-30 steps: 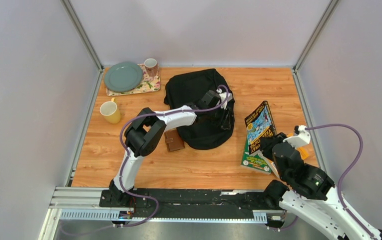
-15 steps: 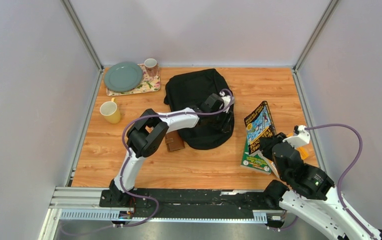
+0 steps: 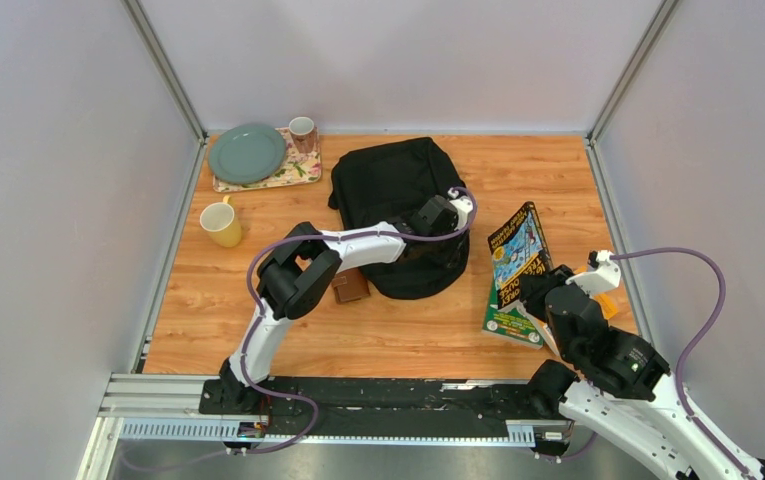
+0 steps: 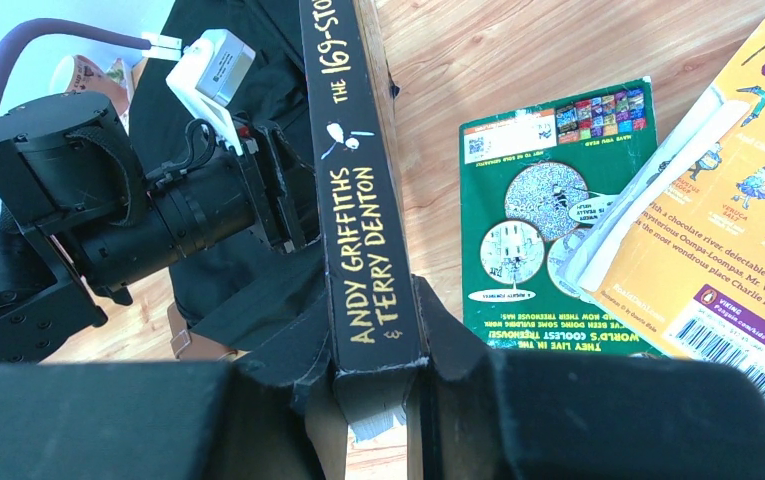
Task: Pack the student bag
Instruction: Place the book in the student bag.
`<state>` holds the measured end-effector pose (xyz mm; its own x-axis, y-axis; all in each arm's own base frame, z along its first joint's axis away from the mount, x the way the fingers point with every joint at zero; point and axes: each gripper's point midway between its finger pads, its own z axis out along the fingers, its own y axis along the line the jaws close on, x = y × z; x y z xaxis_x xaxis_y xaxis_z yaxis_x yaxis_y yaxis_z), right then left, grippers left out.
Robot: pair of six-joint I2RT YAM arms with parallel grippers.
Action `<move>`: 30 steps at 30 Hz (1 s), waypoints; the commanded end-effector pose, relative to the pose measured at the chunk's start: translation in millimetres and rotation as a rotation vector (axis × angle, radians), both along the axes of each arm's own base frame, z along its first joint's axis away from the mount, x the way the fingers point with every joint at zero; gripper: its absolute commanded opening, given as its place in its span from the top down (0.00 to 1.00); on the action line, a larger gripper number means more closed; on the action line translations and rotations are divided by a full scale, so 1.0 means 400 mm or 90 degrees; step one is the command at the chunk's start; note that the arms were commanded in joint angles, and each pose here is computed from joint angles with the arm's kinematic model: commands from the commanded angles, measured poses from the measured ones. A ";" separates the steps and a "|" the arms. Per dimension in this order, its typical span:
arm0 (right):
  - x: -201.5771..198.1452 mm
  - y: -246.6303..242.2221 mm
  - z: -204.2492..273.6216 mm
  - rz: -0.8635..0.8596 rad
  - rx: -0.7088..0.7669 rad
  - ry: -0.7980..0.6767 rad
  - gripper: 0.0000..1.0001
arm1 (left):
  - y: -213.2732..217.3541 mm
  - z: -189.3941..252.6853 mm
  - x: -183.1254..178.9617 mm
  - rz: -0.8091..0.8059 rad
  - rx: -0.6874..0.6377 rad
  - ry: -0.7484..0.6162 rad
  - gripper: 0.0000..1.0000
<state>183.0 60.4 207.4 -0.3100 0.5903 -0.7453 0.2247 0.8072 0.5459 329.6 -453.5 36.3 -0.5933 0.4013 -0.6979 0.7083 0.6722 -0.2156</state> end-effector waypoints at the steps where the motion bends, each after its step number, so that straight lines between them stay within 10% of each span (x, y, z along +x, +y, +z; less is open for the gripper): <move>1: 0.020 0.005 0.067 -0.016 0.048 -0.060 0.89 | 0.084 -0.100 -0.028 0.007 0.110 0.021 0.60; 8: 0.023 0.008 0.064 -0.016 0.047 -0.056 0.89 | 0.081 -0.057 -0.034 -0.007 0.100 0.003 1.00; 30: 0.026 0.074 0.068 0.043 0.075 -0.033 0.96 | 0.013 0.363 -0.033 -0.087 -0.033 -0.094 1.00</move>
<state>185.0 81.3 203.3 -0.3801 0.5775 -0.7225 0.1857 0.8129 0.5520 317.8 -437.2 97.8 -0.5235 0.4850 -0.7005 0.7684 0.6239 -0.1423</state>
